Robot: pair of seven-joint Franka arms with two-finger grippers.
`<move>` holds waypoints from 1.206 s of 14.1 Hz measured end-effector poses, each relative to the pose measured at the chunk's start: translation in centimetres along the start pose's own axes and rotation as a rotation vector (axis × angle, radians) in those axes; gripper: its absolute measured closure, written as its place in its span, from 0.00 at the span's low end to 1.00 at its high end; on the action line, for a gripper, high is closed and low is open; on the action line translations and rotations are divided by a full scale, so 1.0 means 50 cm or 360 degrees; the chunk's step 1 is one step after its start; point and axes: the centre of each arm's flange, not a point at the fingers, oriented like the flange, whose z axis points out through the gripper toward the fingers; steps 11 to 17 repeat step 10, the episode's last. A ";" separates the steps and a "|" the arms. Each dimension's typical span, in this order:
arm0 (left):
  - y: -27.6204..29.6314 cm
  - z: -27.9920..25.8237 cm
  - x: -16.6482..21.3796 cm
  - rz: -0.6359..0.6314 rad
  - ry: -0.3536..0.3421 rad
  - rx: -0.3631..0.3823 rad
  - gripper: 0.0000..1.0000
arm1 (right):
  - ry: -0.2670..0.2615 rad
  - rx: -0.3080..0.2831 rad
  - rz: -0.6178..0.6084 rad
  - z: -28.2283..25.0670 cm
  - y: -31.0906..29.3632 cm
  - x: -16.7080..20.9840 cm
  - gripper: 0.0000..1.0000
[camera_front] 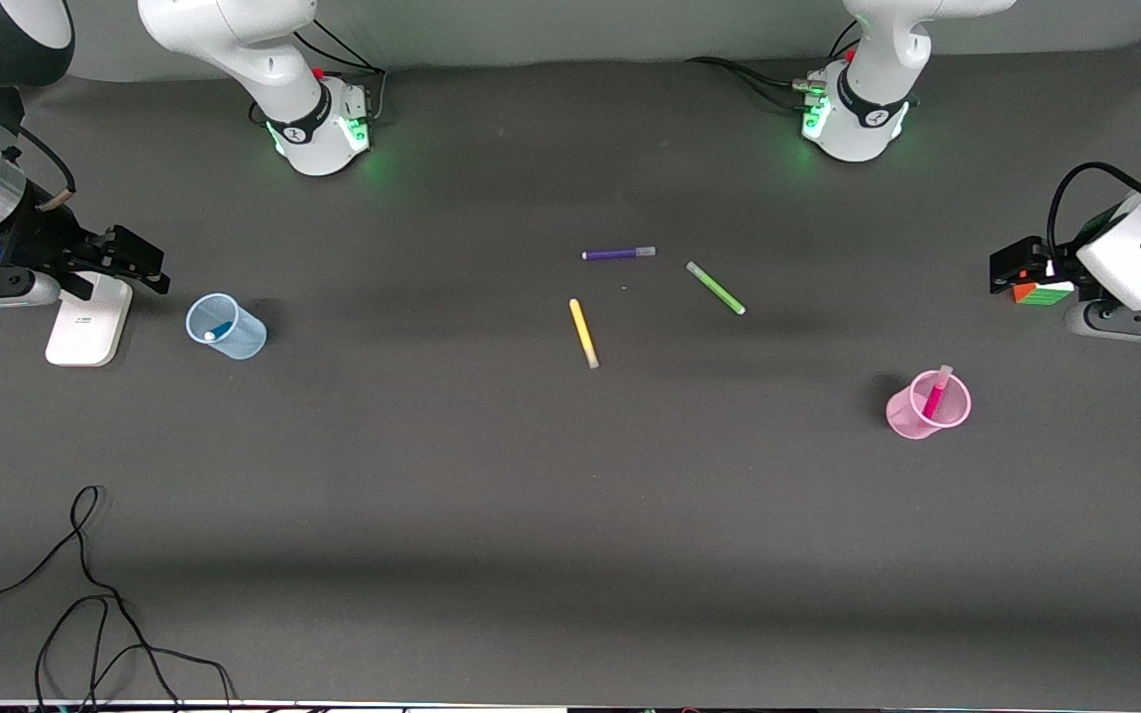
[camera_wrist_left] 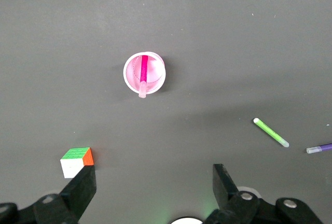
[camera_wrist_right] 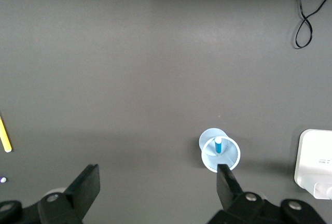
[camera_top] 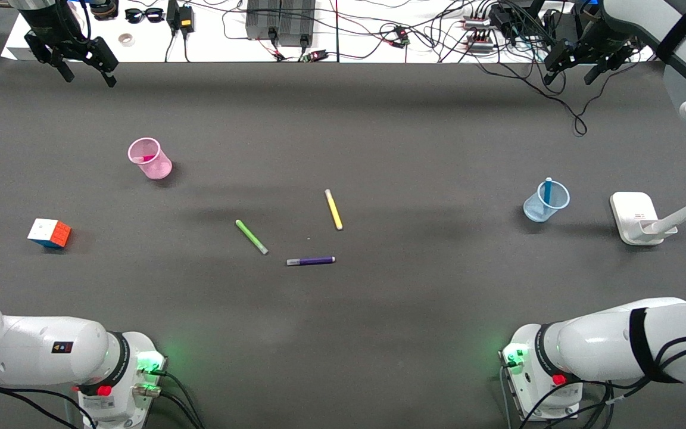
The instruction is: Place pink and blue markers in matching cups
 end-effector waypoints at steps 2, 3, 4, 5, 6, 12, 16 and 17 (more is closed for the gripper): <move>0.000 0.000 0.000 0.0000 0.0000 -0.0001 0.00 | -0.0006 -0.0001 0.0002 0.004 0.000 0.002 0.00; 0.000 0.000 0.000 0.0000 0.0000 -0.0001 0.00 | -0.0010 -0.0002 0.0006 0.007 -0.001 0.003 0.00; 0.000 0.000 0.000 0.0001 0.0000 -0.0001 0.00 | -0.0015 -0.0003 0.0009 0.010 -0.001 0.004 0.00; 0.000 0.000 0.000 0.0001 0.0000 -0.0002 0.00 | -0.0019 -0.0004 0.0011 0.013 -0.001 0.005 0.00; 0.001 0.000 0.000 0.0002 -0.0001 -0.0002 0.00 | -0.0022 -0.0005 0.0013 0.015 -0.001 0.006 0.00; 0.001 -0.001 0.000 0.0003 0.0001 -0.0002 0.00 | -0.0028 -0.0006 0.0015 0.019 -0.002 0.008 0.00; 0.001 -0.001 0.000 0.0003 0.0001 -0.0002 0.00 | -0.0028 -0.0006 0.0015 0.019 -0.002 0.008 0.00; 0.001 -0.001 0.000 0.0003 0.0001 -0.0002 0.00 | -0.0028 -0.0006 0.0015 0.019 -0.002 0.008 0.00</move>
